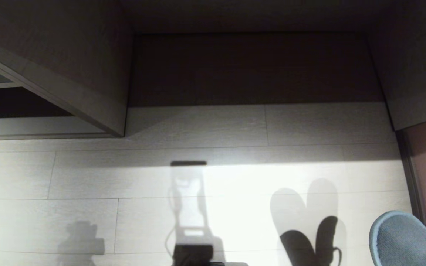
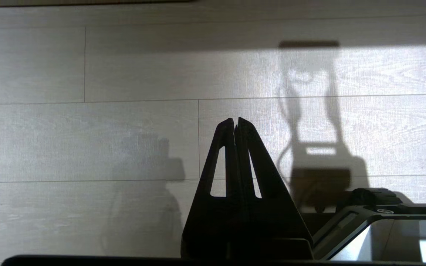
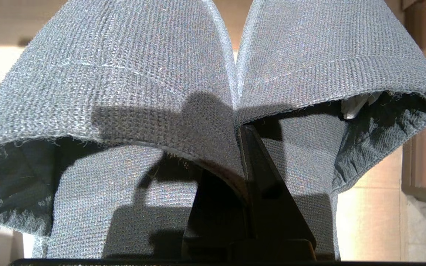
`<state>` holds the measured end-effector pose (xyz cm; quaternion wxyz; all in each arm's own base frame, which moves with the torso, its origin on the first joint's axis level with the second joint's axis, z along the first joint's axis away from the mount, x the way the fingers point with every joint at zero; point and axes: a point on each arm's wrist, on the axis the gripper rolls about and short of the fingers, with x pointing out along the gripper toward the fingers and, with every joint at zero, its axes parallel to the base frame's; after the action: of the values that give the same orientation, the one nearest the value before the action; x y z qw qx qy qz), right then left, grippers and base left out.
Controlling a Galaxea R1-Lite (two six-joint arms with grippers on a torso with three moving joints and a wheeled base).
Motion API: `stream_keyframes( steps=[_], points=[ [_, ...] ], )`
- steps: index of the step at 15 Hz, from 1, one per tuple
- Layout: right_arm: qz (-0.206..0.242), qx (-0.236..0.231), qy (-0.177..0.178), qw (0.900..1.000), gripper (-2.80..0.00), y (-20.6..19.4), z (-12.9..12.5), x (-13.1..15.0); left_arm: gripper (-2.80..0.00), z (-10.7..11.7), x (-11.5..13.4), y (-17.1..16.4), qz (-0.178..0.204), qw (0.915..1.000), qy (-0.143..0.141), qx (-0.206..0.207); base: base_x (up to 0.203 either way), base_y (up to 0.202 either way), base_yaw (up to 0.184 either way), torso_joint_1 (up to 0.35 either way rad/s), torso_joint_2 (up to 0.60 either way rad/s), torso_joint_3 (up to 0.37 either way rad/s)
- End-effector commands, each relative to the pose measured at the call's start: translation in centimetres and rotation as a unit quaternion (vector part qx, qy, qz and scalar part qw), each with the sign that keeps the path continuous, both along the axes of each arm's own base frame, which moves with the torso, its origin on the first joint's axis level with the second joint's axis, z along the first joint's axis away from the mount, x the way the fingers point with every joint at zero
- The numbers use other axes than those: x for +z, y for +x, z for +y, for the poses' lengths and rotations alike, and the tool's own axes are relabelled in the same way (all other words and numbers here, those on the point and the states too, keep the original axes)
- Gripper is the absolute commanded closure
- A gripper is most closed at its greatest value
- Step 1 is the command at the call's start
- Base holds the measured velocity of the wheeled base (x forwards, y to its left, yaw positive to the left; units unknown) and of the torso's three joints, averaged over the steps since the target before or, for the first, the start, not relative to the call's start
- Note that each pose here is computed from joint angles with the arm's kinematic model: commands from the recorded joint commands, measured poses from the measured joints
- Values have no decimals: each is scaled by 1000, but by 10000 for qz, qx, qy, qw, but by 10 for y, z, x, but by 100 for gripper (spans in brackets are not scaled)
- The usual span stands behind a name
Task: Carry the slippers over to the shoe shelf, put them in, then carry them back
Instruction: Place the slippers into the shoe cabinet
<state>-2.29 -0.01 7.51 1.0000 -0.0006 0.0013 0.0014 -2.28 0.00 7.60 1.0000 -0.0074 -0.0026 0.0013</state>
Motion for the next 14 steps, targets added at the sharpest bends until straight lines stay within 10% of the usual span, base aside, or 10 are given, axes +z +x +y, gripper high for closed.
stream_keyframes(
  steps=[1, 14],
  points=[
    [10, 2, -1, 10000, 0, 0, 0, 0, 0, 0, 0, 0, 3, 10000, 5, 2, 0, 0, 0, 2, 1, 200],
    [10, 2, -1, 10000, 0, 0, 0, 0, 0, 0, 0, 0, 3, 10000, -2, 2, 0, 0, 0, 3, 0, 202]
  ],
)
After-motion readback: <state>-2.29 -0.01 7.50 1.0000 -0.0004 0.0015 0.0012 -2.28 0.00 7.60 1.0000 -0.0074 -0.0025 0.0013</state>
